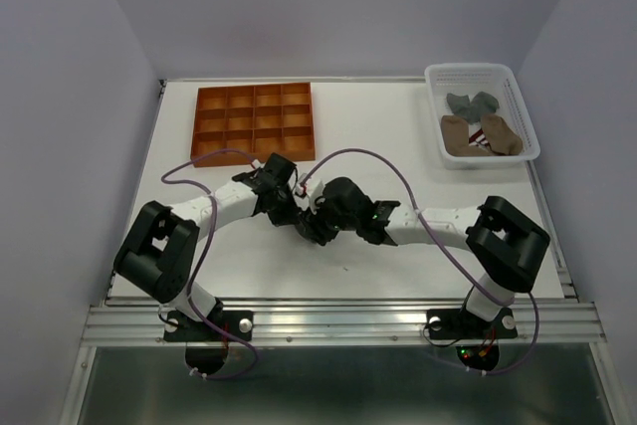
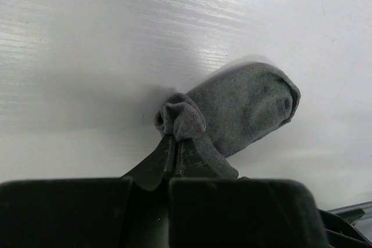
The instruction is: Roll the socks
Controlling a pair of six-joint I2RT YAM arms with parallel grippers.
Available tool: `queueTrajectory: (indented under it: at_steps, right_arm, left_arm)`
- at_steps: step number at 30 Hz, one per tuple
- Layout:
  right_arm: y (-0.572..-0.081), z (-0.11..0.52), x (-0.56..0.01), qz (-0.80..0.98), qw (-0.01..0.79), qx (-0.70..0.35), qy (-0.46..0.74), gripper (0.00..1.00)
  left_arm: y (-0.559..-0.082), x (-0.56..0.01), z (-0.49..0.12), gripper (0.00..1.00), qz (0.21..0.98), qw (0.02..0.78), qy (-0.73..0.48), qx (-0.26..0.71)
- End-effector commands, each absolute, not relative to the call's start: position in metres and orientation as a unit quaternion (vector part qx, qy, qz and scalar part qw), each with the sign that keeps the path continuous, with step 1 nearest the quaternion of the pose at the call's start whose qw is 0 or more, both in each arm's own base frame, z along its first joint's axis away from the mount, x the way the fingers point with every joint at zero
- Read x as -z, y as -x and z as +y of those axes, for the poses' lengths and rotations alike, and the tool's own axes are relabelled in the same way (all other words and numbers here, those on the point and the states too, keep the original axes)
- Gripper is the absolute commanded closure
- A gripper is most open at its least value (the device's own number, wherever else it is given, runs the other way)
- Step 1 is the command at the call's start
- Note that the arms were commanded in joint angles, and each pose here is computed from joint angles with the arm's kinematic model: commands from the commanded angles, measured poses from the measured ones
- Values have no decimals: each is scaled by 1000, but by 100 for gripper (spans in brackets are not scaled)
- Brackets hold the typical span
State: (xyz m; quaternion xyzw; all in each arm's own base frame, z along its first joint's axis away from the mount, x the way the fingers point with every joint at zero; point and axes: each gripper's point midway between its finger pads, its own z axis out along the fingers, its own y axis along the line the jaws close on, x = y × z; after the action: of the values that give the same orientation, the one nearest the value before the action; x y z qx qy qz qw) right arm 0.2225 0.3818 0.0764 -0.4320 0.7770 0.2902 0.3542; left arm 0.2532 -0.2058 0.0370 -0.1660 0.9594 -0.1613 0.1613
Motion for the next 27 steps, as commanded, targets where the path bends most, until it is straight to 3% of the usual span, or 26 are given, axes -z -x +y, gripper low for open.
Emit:
queueTrajectory:
  at_steps: [1,19,27]
  right_arm:
    - [-243,387,-86,759,411,-226,451,50]
    - [-232,400,-79,747,441,-159,472,50]
    - [-218,407,-86,724,458,-189,480,50]
  left_arm:
    - [-257,-45,-210,100,962,163,152,158]
    - [-255,-40,-210,100,965,152,152,151]
    - [-255,-45,-212,100,962,157,150,162]
